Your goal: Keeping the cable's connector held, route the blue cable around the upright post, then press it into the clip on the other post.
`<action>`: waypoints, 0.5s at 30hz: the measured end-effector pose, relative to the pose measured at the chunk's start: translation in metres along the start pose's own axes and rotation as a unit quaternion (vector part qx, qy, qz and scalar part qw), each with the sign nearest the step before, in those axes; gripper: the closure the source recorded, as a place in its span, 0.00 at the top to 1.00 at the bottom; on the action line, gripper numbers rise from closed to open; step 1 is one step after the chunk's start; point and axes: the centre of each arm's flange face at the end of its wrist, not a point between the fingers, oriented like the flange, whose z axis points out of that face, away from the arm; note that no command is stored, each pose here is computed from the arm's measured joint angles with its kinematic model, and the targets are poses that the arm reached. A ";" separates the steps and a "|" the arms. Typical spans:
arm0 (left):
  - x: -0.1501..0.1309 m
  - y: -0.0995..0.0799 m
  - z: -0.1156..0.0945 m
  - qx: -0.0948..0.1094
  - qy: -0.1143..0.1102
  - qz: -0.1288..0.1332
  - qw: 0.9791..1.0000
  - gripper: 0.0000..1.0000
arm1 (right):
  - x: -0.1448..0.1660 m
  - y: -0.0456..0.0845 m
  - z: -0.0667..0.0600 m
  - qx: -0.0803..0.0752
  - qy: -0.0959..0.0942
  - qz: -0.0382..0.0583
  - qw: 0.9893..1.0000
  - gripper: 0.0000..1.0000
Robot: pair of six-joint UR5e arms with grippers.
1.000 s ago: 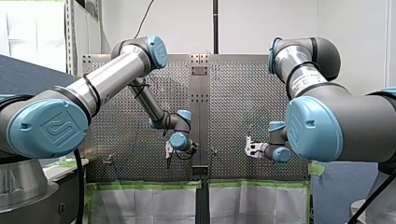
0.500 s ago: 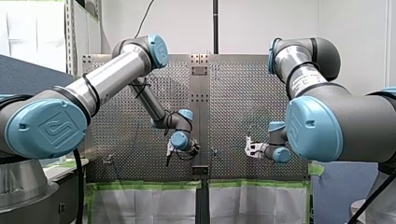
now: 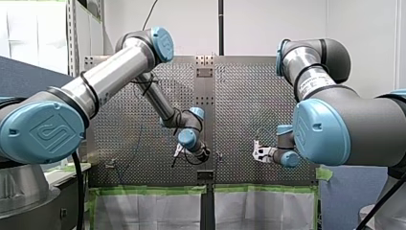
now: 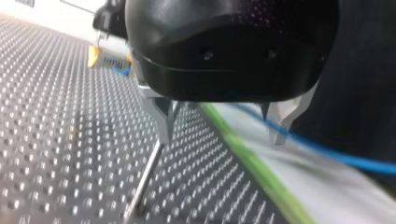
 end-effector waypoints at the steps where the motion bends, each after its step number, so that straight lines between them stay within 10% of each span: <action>1: -0.001 -0.002 -0.005 0.003 0.004 -0.001 1.000 0.98 | 0.000 0.001 0.000 -0.001 0.000 0.000 1.000 0.00; 15: 0.004 -0.040 -0.044 0.033 0.016 -0.002 0.999 0.98 | -0.001 0.004 -0.001 -0.002 -0.003 0.001 1.000 0.00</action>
